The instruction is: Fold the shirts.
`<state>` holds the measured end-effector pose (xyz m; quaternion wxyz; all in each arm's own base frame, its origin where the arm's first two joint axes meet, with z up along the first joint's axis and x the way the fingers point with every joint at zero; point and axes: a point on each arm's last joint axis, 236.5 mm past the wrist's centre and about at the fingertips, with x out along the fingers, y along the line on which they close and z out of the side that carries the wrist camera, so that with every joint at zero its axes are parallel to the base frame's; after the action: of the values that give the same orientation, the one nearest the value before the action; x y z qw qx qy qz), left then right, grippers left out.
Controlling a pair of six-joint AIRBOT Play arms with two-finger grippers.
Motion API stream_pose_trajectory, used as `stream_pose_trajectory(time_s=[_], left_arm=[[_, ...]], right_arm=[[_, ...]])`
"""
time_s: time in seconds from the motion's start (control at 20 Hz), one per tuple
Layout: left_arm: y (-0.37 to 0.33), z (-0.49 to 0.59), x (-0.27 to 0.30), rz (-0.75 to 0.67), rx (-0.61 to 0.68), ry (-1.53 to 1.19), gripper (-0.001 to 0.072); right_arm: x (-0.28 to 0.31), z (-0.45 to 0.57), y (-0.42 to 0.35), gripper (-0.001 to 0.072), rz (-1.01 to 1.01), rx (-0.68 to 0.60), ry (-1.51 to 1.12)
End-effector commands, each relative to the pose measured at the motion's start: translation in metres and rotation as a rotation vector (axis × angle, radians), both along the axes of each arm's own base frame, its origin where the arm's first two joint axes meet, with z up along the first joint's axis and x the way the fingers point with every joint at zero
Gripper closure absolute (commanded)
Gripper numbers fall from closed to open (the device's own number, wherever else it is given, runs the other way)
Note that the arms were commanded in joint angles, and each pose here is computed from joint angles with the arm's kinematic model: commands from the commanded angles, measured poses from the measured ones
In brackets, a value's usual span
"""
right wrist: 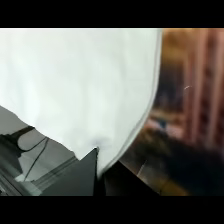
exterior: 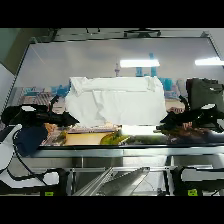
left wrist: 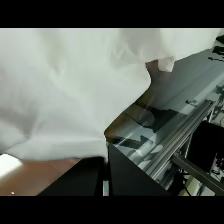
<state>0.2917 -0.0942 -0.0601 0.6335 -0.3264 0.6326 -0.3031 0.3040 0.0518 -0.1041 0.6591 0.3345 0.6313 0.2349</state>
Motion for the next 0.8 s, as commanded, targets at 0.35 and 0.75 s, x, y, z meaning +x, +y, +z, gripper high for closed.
stream_pose_trajectory(time_s=[0.35,0.75], left_arm=[[0.043,0.029,-0.016,0.148,-0.147,0.134,0.0679],[0.013,0.144,0.057,0.158,-0.320,-0.210,0.0678]], right_arm=[[-0.013,0.020,-0.053,0.0699,-0.093,-0.053,0.080],[0.068,0.109,-0.025,0.0700,-0.123,0.047,-0.217]])
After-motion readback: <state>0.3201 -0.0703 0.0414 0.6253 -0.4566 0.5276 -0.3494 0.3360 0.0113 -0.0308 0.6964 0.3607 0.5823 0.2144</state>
